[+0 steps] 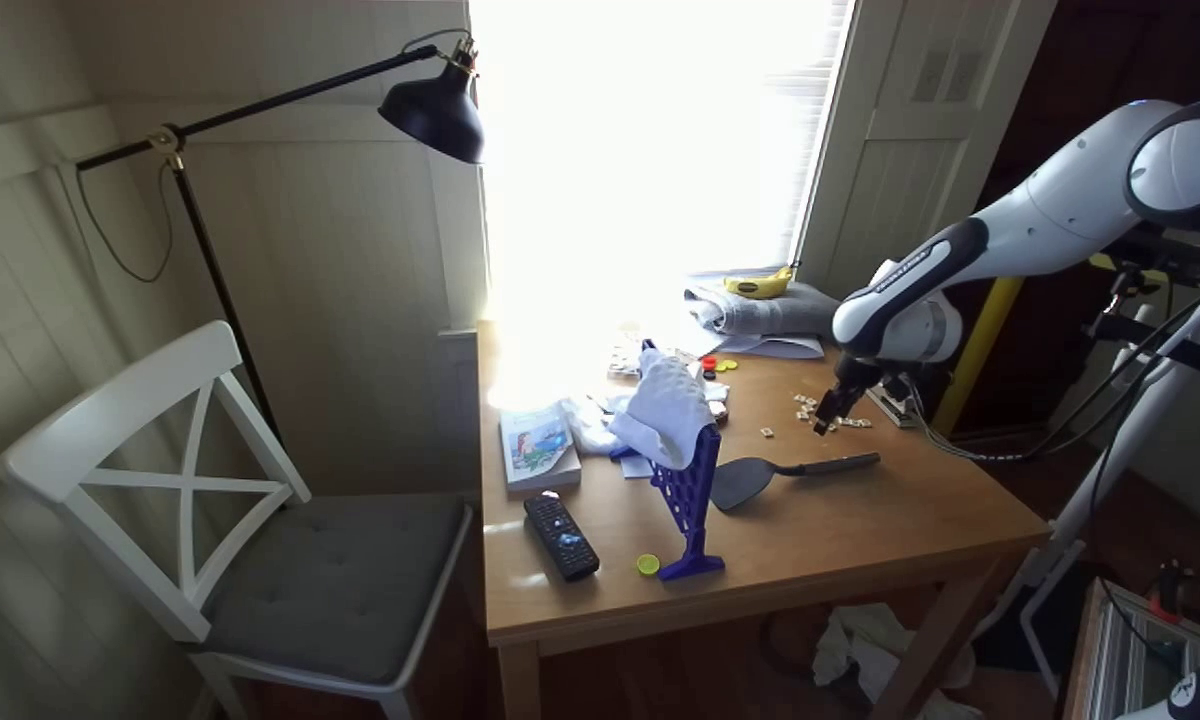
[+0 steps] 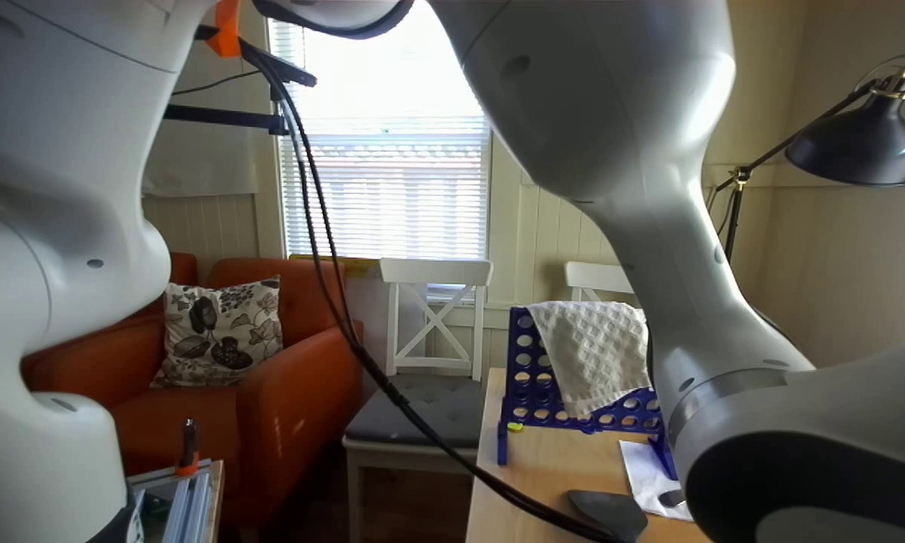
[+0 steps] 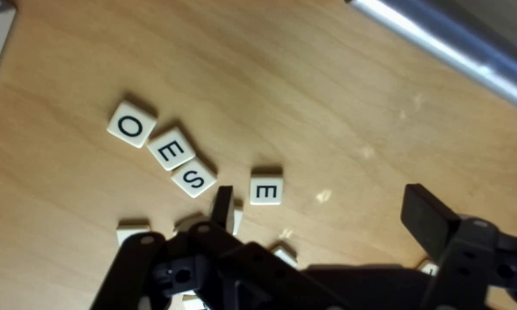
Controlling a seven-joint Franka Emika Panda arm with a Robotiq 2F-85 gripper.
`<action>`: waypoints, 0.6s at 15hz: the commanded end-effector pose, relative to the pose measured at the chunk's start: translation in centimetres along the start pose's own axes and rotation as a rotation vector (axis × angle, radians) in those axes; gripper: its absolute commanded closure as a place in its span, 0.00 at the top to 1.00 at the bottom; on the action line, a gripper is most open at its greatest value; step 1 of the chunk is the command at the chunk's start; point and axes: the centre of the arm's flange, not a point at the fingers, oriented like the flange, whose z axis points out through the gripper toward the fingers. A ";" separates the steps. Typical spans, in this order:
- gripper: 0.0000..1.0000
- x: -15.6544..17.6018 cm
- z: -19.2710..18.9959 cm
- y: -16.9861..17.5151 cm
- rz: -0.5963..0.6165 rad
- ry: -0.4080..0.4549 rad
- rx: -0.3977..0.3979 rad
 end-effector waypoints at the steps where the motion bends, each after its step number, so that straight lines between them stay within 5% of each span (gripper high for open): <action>1: 1.00 1.4 1.5 0.9 -0.026 -0.008 0.052; 9: 1.00 1.5 2.5 1.8 -0.007 -0.033 0.066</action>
